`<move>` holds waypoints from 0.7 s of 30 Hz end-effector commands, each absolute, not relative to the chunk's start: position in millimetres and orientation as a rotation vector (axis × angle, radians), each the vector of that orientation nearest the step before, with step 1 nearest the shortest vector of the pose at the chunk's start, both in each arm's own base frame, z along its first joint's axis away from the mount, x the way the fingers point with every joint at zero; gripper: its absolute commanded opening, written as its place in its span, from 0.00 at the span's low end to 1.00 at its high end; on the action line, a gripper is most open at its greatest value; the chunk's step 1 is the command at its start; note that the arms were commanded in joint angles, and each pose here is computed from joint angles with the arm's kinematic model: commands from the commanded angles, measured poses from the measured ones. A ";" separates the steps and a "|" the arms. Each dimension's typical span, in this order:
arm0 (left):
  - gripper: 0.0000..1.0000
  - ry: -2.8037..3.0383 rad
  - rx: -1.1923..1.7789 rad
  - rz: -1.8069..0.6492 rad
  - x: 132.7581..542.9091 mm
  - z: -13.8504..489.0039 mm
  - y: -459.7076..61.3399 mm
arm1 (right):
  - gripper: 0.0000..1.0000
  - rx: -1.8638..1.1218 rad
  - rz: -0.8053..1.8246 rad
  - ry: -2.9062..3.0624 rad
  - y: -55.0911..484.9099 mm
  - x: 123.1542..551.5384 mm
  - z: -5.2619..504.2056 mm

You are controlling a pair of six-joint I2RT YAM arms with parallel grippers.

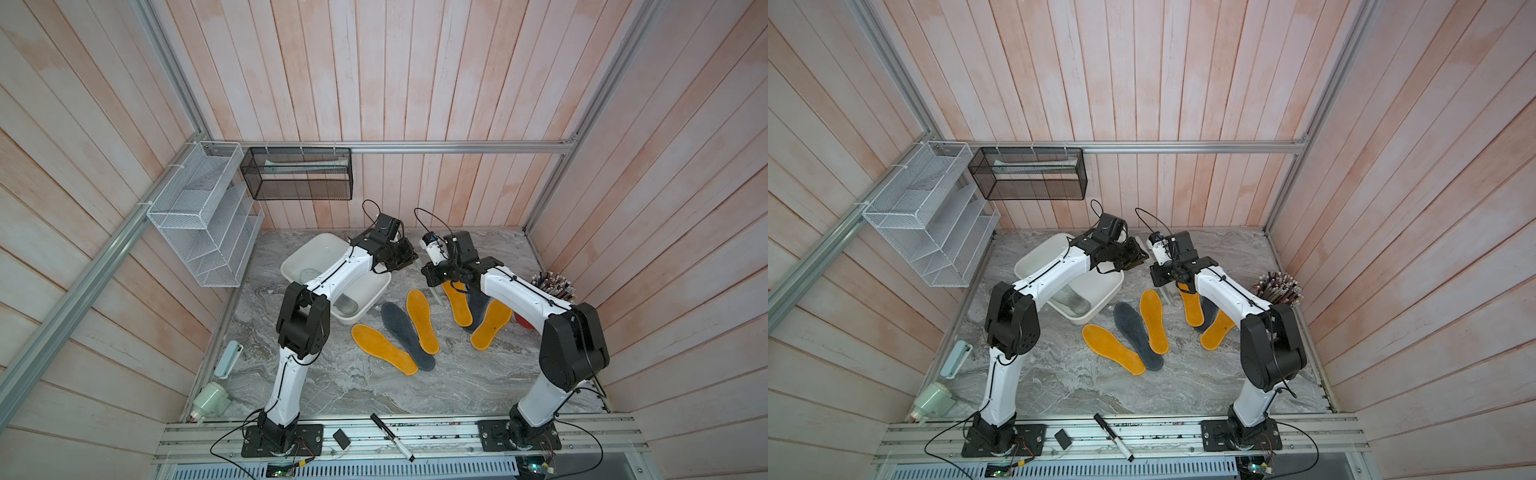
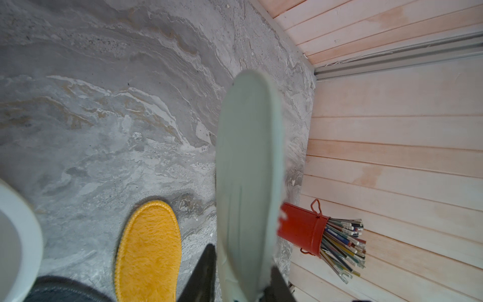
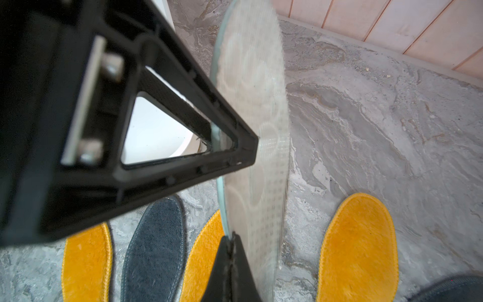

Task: Put the insoles into the storage box
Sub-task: Pick up the insole from the center of the board.

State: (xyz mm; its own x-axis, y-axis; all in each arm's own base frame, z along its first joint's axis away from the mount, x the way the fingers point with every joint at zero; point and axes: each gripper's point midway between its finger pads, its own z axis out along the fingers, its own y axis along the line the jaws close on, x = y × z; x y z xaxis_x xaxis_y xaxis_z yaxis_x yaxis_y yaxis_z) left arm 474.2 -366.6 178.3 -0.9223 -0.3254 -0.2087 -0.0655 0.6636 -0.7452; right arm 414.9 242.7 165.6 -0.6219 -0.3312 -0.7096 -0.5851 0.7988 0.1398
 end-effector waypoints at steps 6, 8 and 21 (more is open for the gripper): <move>0.16 2.558 -0.304 -1.098 479.8 172.2 -368.6 | 0.00 -0.708 0.485 2.254 251.4 416.5 175.8; 0.11 2.559 -0.303 -1.102 480.1 171.6 -368.8 | 0.00 -0.708 0.486 2.254 251.6 416.4 175.9; 0.00 2.551 -0.315 -1.113 480.3 173.8 -359.3 | 0.19 -0.733 0.522 2.237 254.1 412.4 181.8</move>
